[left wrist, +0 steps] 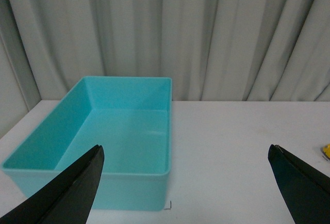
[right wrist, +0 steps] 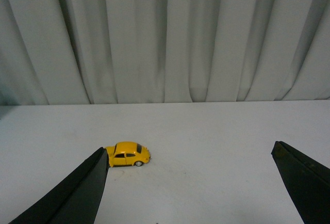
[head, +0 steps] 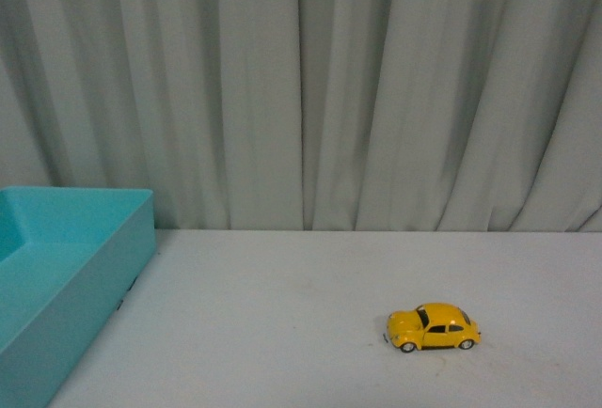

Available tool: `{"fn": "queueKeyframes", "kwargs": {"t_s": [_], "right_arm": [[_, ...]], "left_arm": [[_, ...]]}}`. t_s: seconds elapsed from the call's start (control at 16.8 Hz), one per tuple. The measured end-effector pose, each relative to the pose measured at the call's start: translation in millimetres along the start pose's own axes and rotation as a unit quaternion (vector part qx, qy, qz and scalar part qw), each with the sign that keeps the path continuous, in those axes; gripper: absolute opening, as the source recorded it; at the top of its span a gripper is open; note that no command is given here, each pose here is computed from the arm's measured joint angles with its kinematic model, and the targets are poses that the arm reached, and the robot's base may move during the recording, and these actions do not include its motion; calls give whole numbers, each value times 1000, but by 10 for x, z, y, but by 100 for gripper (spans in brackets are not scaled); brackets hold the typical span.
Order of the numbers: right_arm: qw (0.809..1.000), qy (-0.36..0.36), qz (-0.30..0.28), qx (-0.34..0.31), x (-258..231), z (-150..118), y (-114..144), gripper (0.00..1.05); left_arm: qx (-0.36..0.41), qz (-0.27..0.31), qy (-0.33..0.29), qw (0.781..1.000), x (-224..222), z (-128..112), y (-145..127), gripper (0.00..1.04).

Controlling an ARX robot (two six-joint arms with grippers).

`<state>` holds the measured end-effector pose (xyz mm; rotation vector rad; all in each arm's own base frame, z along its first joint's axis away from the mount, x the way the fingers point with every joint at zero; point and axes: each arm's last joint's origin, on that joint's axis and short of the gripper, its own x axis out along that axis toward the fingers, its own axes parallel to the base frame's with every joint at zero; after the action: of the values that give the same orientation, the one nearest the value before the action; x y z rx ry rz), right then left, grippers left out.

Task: Wind up and store yellow beetle toy

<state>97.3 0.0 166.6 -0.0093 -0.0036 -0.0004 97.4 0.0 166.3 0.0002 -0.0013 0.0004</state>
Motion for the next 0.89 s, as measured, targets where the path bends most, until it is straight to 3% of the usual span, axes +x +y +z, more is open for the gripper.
{"fn": "queueKeyframes", "kwargs": {"t_s": [0.89], "right_arm": [[1000, 0, 0, 0, 0, 0, 0, 98]], "left_arm": [[0, 0, 0, 1000, 0, 0, 0, 98]]}}
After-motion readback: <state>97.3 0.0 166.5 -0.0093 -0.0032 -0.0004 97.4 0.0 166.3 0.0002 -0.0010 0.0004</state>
